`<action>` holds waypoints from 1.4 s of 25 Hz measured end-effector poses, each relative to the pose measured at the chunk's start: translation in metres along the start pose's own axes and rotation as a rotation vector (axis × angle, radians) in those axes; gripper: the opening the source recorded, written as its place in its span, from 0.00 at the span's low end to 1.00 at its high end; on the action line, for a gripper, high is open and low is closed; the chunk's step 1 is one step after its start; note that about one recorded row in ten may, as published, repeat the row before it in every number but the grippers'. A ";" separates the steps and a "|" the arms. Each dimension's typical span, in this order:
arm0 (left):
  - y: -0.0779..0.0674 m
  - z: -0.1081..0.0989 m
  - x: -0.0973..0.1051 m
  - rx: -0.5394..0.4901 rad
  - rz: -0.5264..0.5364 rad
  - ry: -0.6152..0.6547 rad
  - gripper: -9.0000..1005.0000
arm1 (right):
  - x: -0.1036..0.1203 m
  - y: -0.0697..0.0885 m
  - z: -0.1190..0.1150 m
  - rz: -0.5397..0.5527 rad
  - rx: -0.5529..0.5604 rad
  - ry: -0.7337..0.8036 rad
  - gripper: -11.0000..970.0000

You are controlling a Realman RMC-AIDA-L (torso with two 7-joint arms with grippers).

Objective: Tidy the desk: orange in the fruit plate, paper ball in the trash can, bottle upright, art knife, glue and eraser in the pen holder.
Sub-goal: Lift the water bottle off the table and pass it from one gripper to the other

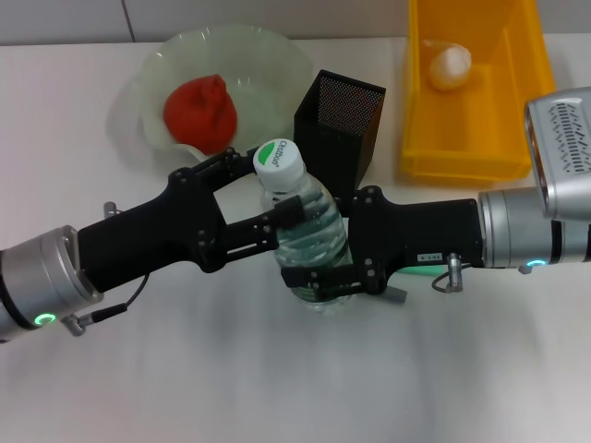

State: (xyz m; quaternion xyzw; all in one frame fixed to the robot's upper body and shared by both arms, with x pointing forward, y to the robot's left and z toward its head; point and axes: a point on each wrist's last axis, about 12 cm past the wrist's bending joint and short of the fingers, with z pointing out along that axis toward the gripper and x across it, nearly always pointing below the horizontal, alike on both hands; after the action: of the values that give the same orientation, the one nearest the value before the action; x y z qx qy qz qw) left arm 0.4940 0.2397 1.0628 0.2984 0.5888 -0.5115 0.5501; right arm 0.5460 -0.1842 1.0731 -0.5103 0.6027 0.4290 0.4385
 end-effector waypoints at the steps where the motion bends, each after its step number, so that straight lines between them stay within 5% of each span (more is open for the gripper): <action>1: 0.000 0.002 0.000 0.008 -0.003 0.002 0.83 | 0.000 0.000 0.000 0.000 0.000 0.000 0.79; 35: -0.002 0.010 0.001 0.030 0.031 -0.005 0.80 | 0.003 0.003 0.005 0.005 -0.015 0.008 0.79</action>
State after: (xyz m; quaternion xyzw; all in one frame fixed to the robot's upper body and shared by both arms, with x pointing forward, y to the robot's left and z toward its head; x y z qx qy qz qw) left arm 0.4953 0.2296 1.0633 0.3144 0.5751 -0.5125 0.5547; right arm 0.5433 -0.1798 1.0688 -0.5138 0.6024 0.4326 0.4313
